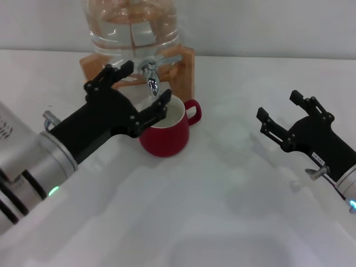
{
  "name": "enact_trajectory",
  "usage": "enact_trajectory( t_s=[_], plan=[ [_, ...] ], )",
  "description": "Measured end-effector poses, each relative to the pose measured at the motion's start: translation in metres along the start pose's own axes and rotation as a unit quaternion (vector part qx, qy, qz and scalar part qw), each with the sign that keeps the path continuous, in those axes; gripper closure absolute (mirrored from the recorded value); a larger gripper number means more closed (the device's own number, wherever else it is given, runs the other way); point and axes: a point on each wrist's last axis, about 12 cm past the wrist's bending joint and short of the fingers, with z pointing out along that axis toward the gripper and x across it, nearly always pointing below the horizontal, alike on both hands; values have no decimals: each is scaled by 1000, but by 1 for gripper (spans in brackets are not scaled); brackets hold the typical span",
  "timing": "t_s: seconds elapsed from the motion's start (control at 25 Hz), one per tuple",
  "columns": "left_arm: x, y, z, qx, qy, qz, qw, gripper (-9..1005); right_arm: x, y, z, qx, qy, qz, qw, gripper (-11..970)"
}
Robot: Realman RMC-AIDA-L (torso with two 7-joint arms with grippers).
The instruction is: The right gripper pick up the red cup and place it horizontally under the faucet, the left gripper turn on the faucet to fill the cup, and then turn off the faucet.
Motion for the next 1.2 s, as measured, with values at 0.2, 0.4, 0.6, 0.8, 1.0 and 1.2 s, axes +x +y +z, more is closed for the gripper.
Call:
enact_trajectory(
  t_s=[0.2,0.4,0.6,0.8,1.0,1.2],
  plan=[
    [12,-7,-9,-39,-17,-12,999,127,1,0,-2,-4,-2,-4,1000,100],
    [22,-3,-22,-87,-21,-34,995,127,1,-2,-3,-2,0,-7,1000,100],
    [34,4,-39,-122,-29,-56,990,127,0,-3,-1,-1,-2,-7,1000,100],
    [45,15,-55,-149,-32,-65,986,127,-1,-3,0,1,-4,-7,1000,100],
    [55,27,-72,-173,-47,-76,981,128,-2,-4,2,3,-7,-6,1000,100],
    [63,36,-82,-190,-55,-80,977,129,-5,-7,5,11,-13,-5,1000,100]
  ],
)
